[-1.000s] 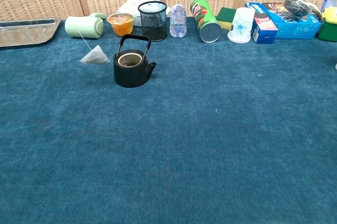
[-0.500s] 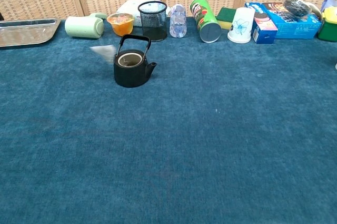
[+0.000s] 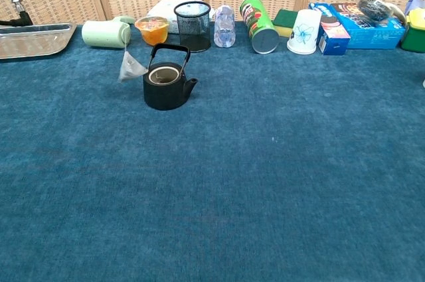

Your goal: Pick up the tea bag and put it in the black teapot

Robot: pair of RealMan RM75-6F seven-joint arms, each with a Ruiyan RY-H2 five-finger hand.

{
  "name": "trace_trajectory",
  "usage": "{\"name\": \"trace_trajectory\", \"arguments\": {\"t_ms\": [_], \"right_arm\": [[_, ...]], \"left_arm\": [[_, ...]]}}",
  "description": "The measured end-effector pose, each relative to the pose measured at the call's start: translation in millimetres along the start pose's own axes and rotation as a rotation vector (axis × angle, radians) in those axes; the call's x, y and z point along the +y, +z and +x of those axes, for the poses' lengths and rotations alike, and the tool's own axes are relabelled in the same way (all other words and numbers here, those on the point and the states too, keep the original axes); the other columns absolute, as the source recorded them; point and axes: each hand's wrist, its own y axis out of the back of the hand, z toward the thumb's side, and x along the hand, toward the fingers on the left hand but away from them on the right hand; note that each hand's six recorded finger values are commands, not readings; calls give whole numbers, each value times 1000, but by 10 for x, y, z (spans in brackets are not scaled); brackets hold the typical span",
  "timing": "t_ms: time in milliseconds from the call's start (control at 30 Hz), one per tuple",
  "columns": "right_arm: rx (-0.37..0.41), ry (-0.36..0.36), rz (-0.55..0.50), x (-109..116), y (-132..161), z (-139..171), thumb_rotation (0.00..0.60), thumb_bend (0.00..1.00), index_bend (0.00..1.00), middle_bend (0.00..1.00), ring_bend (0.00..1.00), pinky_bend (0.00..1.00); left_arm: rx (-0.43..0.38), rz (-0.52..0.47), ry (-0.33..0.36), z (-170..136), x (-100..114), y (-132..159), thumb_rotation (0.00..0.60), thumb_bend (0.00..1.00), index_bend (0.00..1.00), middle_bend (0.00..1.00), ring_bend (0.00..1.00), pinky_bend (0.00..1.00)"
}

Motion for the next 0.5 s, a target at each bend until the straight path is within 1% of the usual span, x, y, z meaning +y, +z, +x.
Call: {"name": "trace_trajectory", "arguments": {"t_ms": [267, 500], "right_arm": [[-1, 2, -3, -9, 2, -6, 600, 212, 495, 491, 467, 362], [-10, 1, -3, -8, -26, -12, 600, 212, 494, 491, 467, 362]], "left_arm": [[12, 4, -8, 48, -18, -20, 600, 518, 597, 1000, 975, 872], [0, 4, 6, 78, 41, 37, 600, 518, 597, 1000, 975, 872]]}}
